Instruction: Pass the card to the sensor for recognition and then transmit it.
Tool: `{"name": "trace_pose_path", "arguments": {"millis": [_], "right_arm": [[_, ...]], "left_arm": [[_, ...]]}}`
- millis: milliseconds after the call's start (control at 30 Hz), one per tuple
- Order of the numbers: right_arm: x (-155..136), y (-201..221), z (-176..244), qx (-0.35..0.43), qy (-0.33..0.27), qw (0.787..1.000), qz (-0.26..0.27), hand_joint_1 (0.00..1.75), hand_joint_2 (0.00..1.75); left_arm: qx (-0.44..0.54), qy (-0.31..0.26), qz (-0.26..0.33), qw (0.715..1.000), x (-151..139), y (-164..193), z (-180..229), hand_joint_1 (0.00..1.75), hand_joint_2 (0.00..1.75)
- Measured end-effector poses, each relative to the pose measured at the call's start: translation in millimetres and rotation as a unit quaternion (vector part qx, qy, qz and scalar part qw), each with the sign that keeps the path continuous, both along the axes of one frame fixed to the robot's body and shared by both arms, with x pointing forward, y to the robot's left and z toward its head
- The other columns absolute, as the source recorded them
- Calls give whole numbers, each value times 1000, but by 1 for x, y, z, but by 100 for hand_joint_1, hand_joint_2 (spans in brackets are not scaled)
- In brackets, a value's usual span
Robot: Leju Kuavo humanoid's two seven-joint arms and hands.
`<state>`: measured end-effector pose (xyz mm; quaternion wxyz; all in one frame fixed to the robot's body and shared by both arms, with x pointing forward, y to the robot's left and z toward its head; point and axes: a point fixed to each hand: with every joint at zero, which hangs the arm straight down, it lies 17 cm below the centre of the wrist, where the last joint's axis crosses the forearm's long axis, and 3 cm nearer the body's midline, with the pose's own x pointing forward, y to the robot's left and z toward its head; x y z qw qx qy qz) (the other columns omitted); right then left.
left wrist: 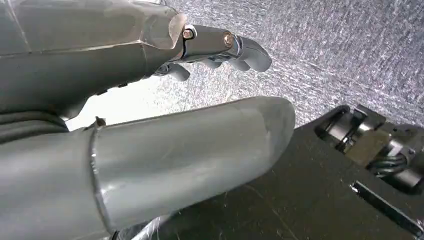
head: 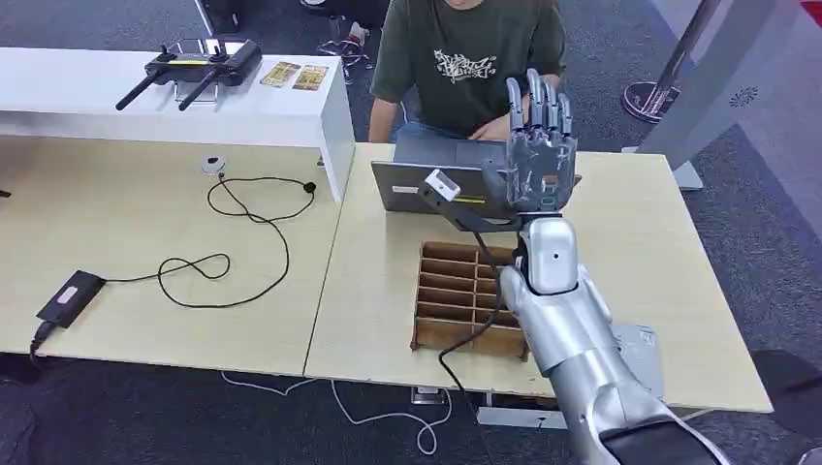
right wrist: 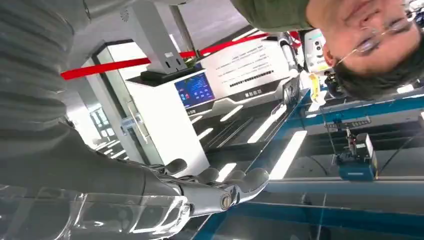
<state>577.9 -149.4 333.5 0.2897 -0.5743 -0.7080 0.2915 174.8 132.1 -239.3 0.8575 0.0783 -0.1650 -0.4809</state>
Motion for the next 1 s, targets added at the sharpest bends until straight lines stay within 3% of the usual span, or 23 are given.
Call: {"name": "trace_pose_path", "arguments": {"millis": [1000], "right_arm": [[-30,-68,-16,40,-20,998,-44,0,175]], "left_arm": [[3,-3,-3,1000,0,2,-1,0,0]]}}
